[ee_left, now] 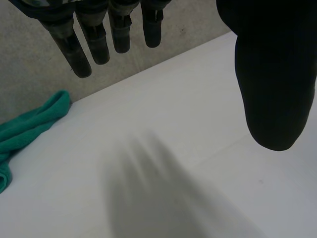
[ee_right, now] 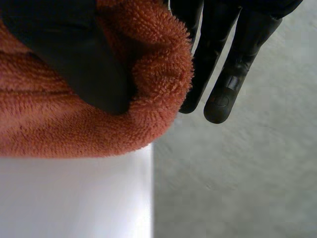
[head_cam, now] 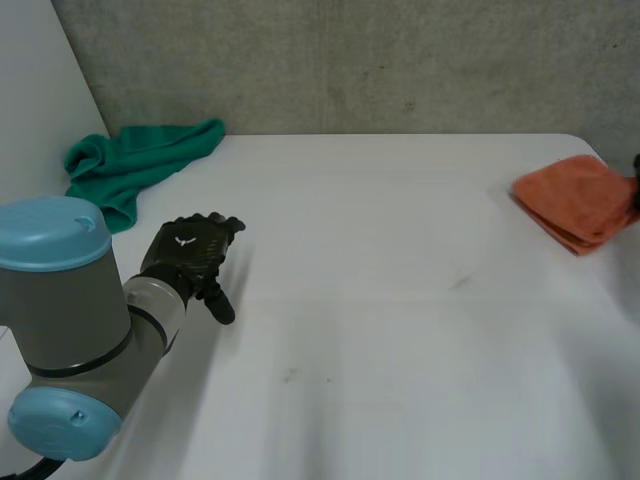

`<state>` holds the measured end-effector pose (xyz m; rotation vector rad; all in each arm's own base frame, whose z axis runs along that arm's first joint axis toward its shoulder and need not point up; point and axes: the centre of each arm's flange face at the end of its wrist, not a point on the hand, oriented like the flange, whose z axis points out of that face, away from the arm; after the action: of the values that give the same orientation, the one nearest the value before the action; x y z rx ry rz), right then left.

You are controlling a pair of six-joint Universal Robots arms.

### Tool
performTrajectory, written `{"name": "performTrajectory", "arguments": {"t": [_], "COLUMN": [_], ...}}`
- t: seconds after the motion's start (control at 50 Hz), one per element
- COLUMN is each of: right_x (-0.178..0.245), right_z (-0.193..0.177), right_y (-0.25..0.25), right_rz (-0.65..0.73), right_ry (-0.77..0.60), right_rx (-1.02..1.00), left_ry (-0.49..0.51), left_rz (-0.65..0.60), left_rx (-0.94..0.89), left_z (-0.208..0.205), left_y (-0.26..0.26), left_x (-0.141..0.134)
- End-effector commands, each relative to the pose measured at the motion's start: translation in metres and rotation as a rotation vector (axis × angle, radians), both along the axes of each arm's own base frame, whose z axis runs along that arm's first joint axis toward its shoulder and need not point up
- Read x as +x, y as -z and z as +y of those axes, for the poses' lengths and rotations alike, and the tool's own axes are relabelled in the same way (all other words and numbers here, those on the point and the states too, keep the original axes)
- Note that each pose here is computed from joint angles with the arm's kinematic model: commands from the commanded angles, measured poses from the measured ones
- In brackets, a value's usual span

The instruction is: Fold the laundry.

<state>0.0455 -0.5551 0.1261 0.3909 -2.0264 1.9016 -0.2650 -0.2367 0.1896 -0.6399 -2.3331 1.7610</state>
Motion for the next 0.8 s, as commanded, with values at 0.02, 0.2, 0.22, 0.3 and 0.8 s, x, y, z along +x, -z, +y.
{"name": "performTrajectory", "arguments": {"t": [0.02,0.2,0.22,0.3,0.8], "right_x": [-0.015,-0.013,-0.013,-0.012,-0.053], "right_z": [0.002,0.010,0.011,0.014,0.037], "right_y": [0.009,0.023,0.022,0.023,-0.031], "right_rz": [0.045,0.041,0.040,0.035,0.084], "right_ry": [0.083,0.089,0.088,0.086,0.156], "right_rx": [0.034,0.109,0.114,0.149,0.242], "left_ry": [0.004,0.004,0.004,0.001,0.000], "left_rz": [0.001,0.001,0.001,0.001,0.023], "left_rx": [-0.004,-0.004,-0.004,-0.004,-0.049], "left_z": [0.000,0.000,0.000,0.000,0.002], "left_y": [-0.001,-0.001,-0.001,-0.001,-0.019], "left_x": [-0.001,-0.001,-0.001,0.000,0.002]}}
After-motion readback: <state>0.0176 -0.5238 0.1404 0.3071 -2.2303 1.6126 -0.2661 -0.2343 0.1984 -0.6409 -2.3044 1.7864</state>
